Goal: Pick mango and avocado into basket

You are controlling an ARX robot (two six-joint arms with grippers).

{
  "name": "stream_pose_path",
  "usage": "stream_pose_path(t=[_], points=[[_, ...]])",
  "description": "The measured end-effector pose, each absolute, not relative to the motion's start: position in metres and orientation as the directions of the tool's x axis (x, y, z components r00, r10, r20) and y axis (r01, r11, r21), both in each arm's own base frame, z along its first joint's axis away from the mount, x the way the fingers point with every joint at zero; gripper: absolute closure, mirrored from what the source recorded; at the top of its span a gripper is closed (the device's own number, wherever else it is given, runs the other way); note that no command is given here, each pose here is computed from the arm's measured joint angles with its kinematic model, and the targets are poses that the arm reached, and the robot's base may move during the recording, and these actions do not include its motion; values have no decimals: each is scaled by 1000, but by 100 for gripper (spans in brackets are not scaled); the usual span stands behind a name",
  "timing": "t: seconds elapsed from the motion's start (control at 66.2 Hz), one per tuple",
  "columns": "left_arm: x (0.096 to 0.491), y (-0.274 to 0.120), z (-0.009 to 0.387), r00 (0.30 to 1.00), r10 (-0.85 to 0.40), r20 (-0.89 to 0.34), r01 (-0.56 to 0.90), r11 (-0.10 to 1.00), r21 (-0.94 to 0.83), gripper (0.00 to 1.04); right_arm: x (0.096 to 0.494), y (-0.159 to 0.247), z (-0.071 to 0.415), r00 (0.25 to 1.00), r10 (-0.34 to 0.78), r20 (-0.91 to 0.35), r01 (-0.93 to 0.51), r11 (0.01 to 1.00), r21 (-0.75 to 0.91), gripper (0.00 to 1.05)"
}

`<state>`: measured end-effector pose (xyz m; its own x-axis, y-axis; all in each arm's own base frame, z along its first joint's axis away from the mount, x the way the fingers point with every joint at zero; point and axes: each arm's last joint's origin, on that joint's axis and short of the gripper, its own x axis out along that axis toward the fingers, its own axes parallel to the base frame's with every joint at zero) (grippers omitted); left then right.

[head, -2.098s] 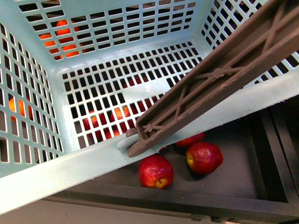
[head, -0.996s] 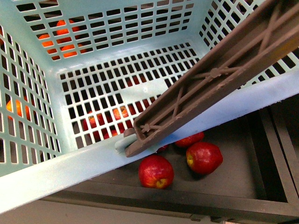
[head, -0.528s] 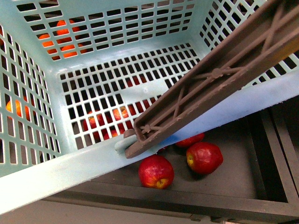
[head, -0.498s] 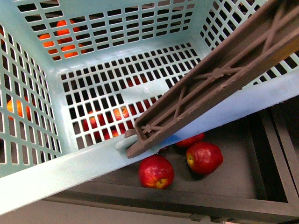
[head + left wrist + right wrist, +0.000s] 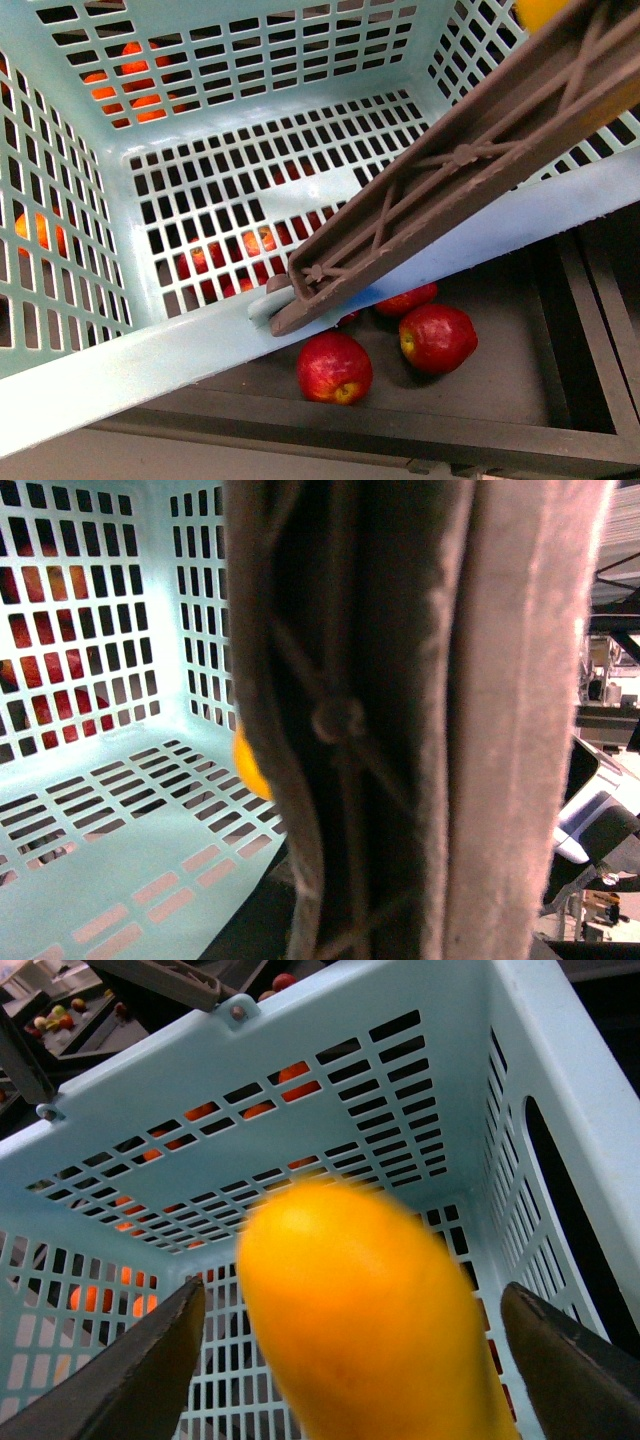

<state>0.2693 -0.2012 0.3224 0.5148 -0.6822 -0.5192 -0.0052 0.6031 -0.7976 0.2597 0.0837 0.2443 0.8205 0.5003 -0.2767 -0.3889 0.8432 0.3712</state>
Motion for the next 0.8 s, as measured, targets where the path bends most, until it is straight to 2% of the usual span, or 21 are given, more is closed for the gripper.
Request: stream_pose_path(t=[0.03,0.181,0.226,0.287,0.332,0.392,0.438,0.559,0.77,0.8], points=[[269,-201,322,515,-682,-520,-5,603,-797,90,259,83,245,823,499,-273,-387,843,375,7],[270,-202,321,512,-682,-522,-8,604,-797,90,257,74,251,862,449,-237,-349,862,367,9],[270,-202,322,512,-683,-521,-9,603,-798,90,256,67,254,887,408,-214,-317,877,362,9],[270,-201,322,515,-680,-522,-8,605,-796,90,254,58,257,949,279,-149,-226,927,300,13],[270,-201,322,515,-680,-522,-9,605,-797,90,245,42,256,994,101,-42,-91,976,200,23],[270,-201,322,517,-678,-522,-9,605,-796,90,231,29,249,1000,5,9,-6,994,108,35],[270,-201,322,519,-677,-522,-10,606,-796,90,224,25,243,1000,-6,13,5,997,82,42],[269,-202,322,509,-685,-521,-6,602,-798,90,202,18,218,1000,5,-15,-5,1000,24,70],[270,-201,322,516,-679,-522,-7,606,-795,90,180,11,202,1000,7,-10,-7,1000,7,103],[270,-201,322,516,-679,-522,-6,606,-795,90,178,9,201,1000,9,-8,-9,1000,7,102]])
